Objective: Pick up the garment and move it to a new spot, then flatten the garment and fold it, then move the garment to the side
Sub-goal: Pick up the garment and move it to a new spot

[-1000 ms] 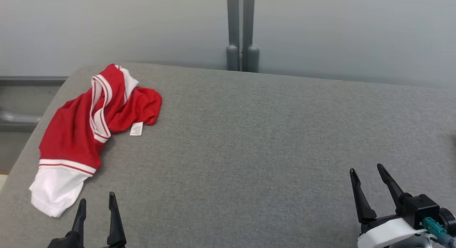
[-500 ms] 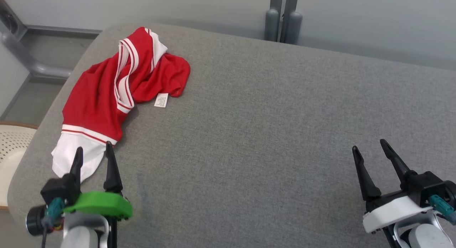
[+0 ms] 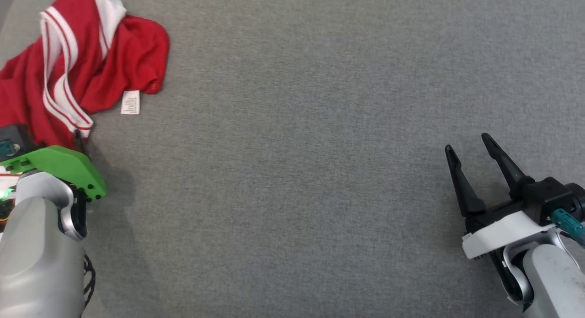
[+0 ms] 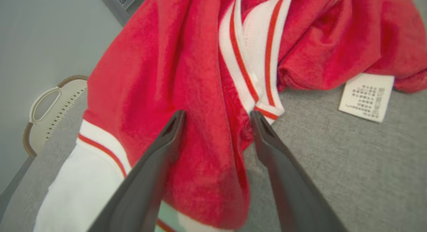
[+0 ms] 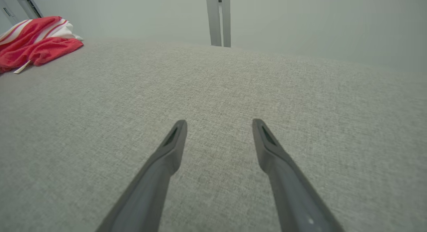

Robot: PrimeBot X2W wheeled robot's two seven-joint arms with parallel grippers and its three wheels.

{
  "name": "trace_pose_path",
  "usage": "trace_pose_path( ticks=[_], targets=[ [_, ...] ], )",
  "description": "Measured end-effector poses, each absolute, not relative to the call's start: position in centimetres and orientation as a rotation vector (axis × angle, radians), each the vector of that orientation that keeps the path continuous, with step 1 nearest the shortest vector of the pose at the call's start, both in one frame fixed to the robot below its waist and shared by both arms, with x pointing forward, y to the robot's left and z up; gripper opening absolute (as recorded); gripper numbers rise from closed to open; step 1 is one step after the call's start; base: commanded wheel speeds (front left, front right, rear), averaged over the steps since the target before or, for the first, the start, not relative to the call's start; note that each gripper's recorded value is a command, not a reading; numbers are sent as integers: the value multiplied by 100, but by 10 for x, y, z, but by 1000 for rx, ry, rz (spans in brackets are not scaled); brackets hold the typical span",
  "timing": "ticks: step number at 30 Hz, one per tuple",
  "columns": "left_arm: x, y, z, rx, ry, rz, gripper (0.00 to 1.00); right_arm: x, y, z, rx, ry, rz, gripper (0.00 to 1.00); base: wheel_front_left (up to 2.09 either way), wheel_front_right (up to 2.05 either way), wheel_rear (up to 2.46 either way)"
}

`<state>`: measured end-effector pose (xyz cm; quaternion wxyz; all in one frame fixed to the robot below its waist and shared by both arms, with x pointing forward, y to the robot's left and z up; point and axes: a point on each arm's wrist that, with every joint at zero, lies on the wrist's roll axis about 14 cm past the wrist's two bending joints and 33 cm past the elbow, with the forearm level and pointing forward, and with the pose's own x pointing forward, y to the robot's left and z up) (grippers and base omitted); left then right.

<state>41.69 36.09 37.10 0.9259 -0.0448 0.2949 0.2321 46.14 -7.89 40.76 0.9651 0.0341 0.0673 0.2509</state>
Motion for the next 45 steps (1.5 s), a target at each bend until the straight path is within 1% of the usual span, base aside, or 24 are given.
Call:
trace_pose_path(
  ticks=[1, 2, 3, 4, 9, 13, 17, 18, 22, 24, 27, 31, 33, 36, 40, 43, 45],
  targets=[
    [417, 363, 363, -86, 630, 487, 100, 462, -82, 404, 70, 145, 500, 100, 0, 0, 0],
    [418, 363, 353, -88, 663, 491, 96, 463, -88, 401, 72, 153, 484, 100, 0, 0, 0],
    [418, 362, 344, -98, 686, 495, 29, 463, -94, 397, 72, 162, 467, 100, 0, 0, 0],
    [418, 363, 336, -92, 706, 495, 0, 462, -99, 394, 72, 172, 451, 100, 0, 0, 0],
    [436, 353, 326, -81, 691, 430, 0, 451, -129, 381, 61, 224, 370, 100, 0, 0, 0],
    [451, 342, 343, -78, 607, 358, 0, 436, -136, 381, 71, 245, 334, 100, 0, 0, 0],
    [481, 299, 379, -106, 474, 210, 0, 423, -134, 388, 89, 242, 321, 100, 0, 0, 0],
    [488, 290, 397, -99, 426, 167, 0, 420, -132, 392, 96, 235, 321, 100, 0, 0, 0],
    [497, 248, 458, -129, 289, 28, 0, 412, -122, 411, 122, 194, 323, 100, 0, 0, 0],
    [495, 214, 499, -149, 209, -73, 0, 406, -120, 420, 128, 175, 321, 100, 0, 0, 0],
    [478, 166, 550, -183, 121, -223, 0, 399, -123, 432, 134, 145, 304, 100, 0, 0, 0],
    [443, 89, 613, -305, 26, -471, 0, 388, -137, 443, 139, 119, 251, 100, 0, 0, 0],
    [426, 60, 639, -366, -10, -577, 0, 382, -147, 445, 139, 115, 219, 100, 0, 0, 0],
    [403, 25, 664, -464, -16, -710, 0, 373, -160, 448, 143, 106, 169, 100, 0, 0, 0],
    [386, -12, 668, -595, 62, -839, 0, 363, -179, 451, 149, 97, 101, 100, 0, 0, 0],
    [388, -32, 649, -622, 162, -862, 0, 355, -192, 452, 153, 92, 53, 100, 0, 0, 0],
    [400, -41, 619, -605, 251, -831, 0, 351, -200, 453, 155, 91, 23, 100, 0, 0, 0]
  ],
)
